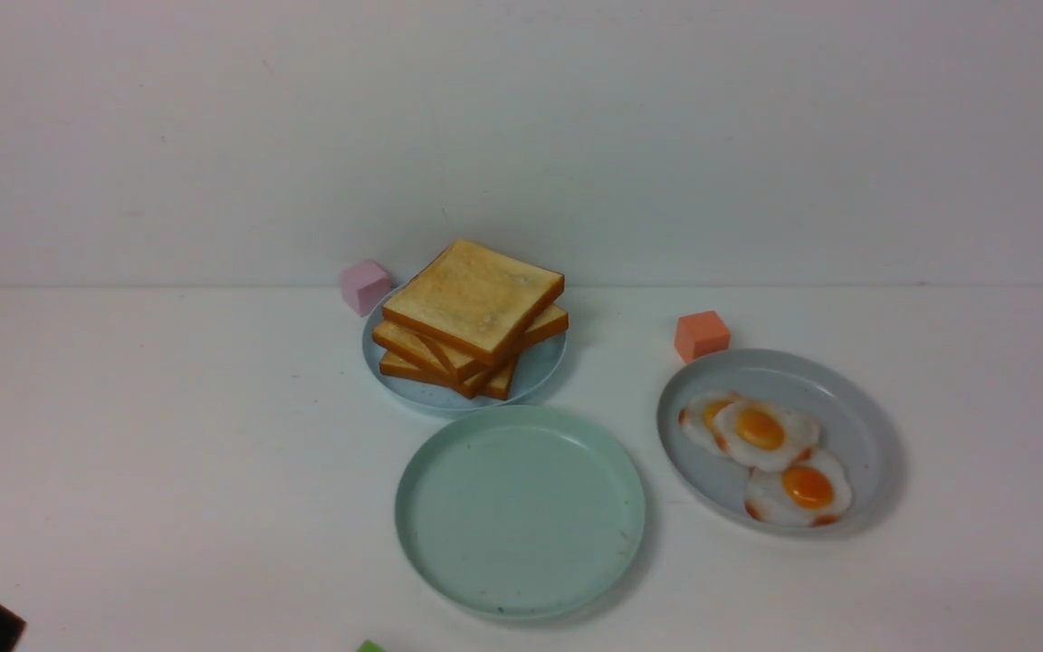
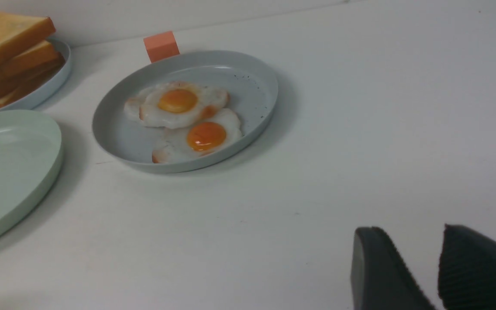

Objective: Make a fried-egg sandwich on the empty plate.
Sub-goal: Use the left arm to grab a slice of bread

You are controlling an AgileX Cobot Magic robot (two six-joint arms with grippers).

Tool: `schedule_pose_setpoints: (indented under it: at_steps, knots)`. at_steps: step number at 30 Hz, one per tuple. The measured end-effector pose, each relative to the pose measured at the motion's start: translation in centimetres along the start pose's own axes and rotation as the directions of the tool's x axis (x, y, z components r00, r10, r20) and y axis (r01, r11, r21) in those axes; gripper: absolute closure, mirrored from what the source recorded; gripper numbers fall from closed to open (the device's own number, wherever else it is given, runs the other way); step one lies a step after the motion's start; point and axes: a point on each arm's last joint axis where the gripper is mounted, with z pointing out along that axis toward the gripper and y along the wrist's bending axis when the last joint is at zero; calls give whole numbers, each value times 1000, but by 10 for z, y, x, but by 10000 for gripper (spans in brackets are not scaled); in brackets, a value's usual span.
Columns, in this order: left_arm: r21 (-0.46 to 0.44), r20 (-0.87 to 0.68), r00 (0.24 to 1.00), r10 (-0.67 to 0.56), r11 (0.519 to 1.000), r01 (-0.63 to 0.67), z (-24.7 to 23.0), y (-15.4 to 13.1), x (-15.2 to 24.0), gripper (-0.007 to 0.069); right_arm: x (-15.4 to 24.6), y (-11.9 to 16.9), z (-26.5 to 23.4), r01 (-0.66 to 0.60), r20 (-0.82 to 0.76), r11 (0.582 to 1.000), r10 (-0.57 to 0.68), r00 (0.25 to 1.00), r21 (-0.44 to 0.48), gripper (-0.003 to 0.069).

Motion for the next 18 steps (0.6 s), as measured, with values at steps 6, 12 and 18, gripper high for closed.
schedule_pose_setpoints:
  at_steps: [6,12,18]
  knots:
    - [76,18,998,54,996,-55,-6,-29,-20,423,0,0,0,0,0,1000,0,1000,0,418]
    - [108,-246,894,375,927,-360,12,-93,-54,518,0,0,0,0,0,1000,0,1000,0,418]
    - [172,-573,677,462,875,-452,64,-119,-58,543,0,-2,0,63,3,998,-63,998,18,418]
